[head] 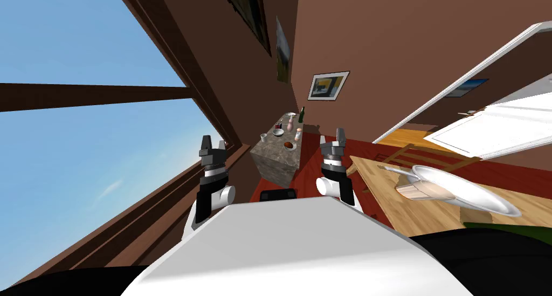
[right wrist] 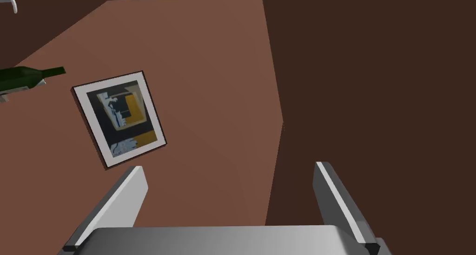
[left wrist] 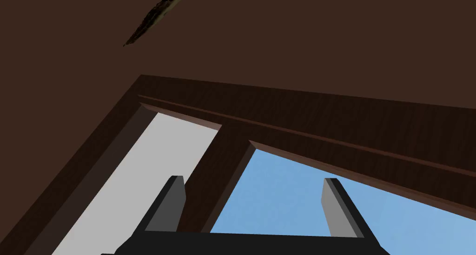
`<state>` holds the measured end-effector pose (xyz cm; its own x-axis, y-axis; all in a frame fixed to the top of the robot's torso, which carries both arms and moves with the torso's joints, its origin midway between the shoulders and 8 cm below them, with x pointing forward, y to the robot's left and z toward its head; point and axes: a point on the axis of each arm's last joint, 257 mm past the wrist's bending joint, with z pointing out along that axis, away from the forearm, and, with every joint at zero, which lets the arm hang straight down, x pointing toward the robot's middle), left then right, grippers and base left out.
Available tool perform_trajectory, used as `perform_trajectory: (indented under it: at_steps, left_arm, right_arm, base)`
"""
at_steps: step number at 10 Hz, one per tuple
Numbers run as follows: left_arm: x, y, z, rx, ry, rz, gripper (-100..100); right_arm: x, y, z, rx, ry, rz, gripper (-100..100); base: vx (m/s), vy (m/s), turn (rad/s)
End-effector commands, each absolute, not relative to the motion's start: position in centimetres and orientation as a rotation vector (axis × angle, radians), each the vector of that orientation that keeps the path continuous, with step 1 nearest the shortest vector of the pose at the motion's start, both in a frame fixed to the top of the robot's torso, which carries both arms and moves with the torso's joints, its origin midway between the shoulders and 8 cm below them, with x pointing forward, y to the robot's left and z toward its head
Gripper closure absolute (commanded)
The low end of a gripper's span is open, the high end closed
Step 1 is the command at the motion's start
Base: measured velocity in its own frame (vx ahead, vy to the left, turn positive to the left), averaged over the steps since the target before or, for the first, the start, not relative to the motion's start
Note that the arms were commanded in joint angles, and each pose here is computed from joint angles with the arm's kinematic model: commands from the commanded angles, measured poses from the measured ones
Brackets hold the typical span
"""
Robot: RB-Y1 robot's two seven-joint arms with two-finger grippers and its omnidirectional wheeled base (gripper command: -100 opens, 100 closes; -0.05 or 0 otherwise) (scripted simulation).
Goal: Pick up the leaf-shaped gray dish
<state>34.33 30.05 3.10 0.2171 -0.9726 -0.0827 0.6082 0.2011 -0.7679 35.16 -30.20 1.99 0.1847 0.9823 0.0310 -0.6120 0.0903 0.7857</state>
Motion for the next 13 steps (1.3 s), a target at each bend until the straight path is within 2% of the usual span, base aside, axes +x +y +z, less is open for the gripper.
perform_trajectory:
  at_steps: [1, 6, 12, 13]
  left_arm:
    - [34.3, 30.1, 3.1, -0.683, 0.654, -1.221, 0]
    - [34.3, 30.0, 3.1, -0.683, 0.653, -1.221, 0]
    - [34.3, 30.0, 3.1, -0.683, 0.653, -1.221, 0]
    - [34.3, 30.0, 3.1, -0.683, 0.653, -1.221, 0]
  right_arm:
    - [35.3, -30.4, 0.8, 0.768, 0.656, 1.259, -100]
    - [35.1, -32.6, -5.1, 0.779, 0.862, 1.067, -100]
    - [31.6, -38.7, -15.4, 0.789, 1.202, 0.680, -100]
    - [31.4, -38.8, -15.7, 0.794, 1.207, 0.676, -100]
  base:
    - [-0.015, 0.012, 0.178]
    - [-0.038, 0.028, 0.217]
    - [-0.048, 0.056, 0.352]
    - [-0.030, 0.043, 0.096]
